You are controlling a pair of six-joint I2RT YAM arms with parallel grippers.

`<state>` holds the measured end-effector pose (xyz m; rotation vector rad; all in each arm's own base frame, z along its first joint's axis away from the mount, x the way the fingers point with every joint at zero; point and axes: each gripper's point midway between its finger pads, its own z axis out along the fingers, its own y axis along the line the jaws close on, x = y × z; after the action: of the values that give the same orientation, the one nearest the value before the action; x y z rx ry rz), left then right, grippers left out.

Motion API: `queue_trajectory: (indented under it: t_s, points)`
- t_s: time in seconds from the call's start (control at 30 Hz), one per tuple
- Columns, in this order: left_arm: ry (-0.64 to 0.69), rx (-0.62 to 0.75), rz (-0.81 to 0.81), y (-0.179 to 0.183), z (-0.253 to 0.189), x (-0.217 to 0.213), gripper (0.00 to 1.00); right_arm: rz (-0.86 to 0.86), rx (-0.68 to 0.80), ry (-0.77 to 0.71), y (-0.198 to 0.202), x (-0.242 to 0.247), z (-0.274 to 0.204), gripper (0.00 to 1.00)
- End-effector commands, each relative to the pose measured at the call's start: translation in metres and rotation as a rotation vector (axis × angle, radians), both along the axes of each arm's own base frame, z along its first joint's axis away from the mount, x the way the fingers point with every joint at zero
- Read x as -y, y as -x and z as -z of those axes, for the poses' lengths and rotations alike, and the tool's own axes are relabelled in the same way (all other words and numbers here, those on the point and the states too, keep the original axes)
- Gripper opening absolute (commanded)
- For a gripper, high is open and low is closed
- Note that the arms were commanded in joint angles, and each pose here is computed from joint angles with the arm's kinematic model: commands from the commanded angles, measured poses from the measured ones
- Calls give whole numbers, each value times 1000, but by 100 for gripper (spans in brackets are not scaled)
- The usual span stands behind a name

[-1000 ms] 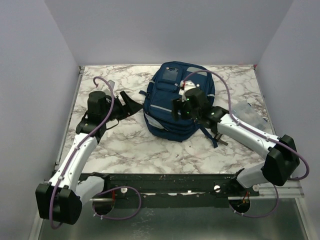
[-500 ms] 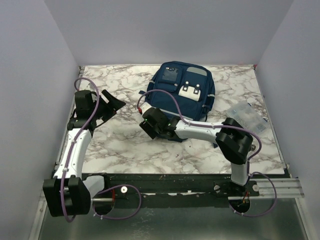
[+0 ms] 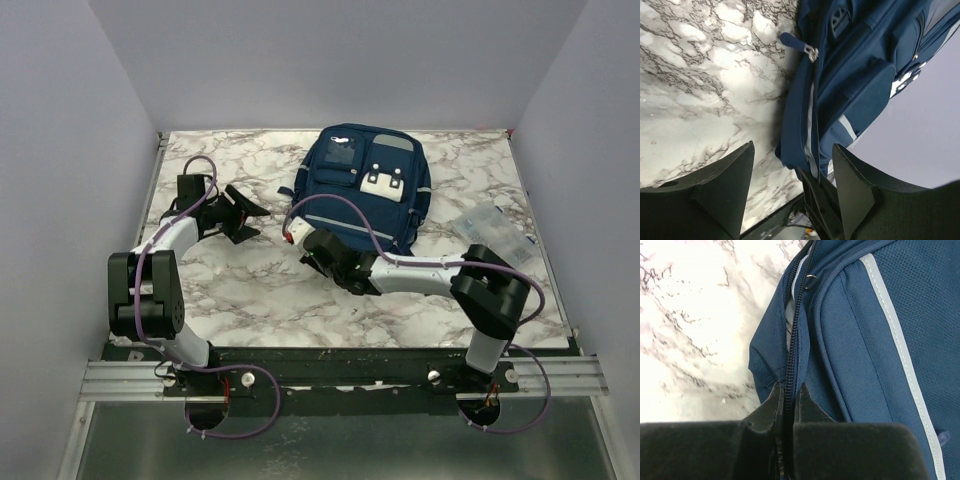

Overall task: Pack the student bag
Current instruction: Zip the student bag at the center of the board.

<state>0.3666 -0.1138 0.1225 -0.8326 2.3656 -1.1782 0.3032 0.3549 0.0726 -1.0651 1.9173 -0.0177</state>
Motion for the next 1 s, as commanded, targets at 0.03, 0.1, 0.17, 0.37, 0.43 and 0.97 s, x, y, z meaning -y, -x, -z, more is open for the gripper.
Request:
queue_trajectory:
  t_s: [0.03,0.1,0.17,0.37,0.43,0.97]
  points:
    - [81,15,40,-26,-16,17,65,-125,122,-81,-3,-4,-54,0]
    - [87,39,96,-28,-18,24,61,-136,124,-121,-4,0,-65,0]
    - [41,129,175,-28,-22,29,59,-157,109,-175,-6,5,-82,0]
    - [-110,325,287,-23,-29,36,49,-296,55,-198,-1,21,-117,0]
    - [-154,439,332,-27,-38,44,55,-337,35,-212,0,26,-130,0]
    - [24,886,777,-13,-46,94,58,-378,69,-358,-6,61,-191,0]
